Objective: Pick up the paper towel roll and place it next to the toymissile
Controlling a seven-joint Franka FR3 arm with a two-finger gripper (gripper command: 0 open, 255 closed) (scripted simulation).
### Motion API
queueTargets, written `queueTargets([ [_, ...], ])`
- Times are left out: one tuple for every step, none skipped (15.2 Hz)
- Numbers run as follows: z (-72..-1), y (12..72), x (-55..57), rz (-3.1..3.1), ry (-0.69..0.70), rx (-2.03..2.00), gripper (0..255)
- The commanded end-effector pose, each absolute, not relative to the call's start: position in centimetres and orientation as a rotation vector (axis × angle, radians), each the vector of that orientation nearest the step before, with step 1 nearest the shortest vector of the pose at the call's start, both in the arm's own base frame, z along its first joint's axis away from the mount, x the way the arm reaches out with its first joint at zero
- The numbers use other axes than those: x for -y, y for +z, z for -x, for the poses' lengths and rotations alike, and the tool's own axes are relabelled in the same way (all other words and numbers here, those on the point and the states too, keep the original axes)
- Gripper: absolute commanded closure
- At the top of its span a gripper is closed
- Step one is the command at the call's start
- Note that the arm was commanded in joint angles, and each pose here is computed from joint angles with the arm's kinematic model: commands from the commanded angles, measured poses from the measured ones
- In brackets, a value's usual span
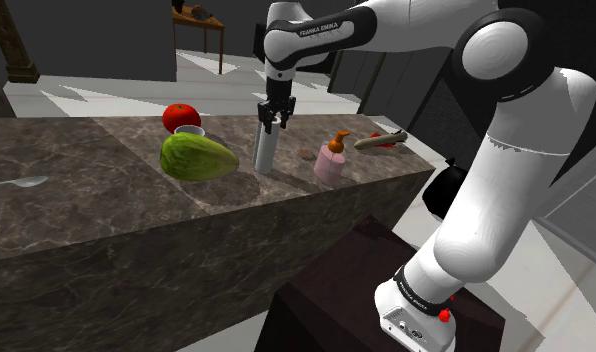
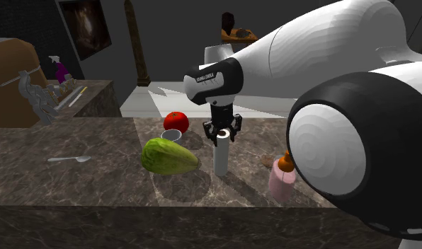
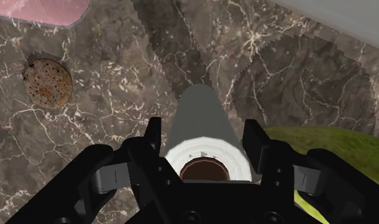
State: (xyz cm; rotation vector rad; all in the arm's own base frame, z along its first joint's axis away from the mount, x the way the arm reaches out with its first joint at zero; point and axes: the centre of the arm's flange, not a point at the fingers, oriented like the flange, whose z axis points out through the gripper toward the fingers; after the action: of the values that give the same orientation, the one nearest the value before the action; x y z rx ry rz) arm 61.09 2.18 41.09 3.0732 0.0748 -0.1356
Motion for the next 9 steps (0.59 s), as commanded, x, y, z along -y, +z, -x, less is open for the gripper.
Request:
queueTargets([
  [-61.1,41.1,-2.2,-3.073,-0.136,-0.075,255],
  [-61.1,41.1,-2.2,-3.073,-0.136,-0.075,255],
  [-61.1,41.1,-2.2,-3.073,-0.136,-0.075,255],
  [-61.1,41.1,-2.2,-3.073,-0.136,-0.075,255],
  [-61.1,41.1,-2.2,-3.073,-0.136,-0.075,255],
  [-61.1,41.1,-2.2,-3.073,-0.136,-0.075,255],
  [-61.1,41.1,-2.2,-3.073,-0.136,-0.075,255],
  [-61.1,41.6,-2.2,-3.073,-0.136,-0.075,255],
  [-61.1,42.1,-2.2,-3.073,-0.136,-0.075,255],
])
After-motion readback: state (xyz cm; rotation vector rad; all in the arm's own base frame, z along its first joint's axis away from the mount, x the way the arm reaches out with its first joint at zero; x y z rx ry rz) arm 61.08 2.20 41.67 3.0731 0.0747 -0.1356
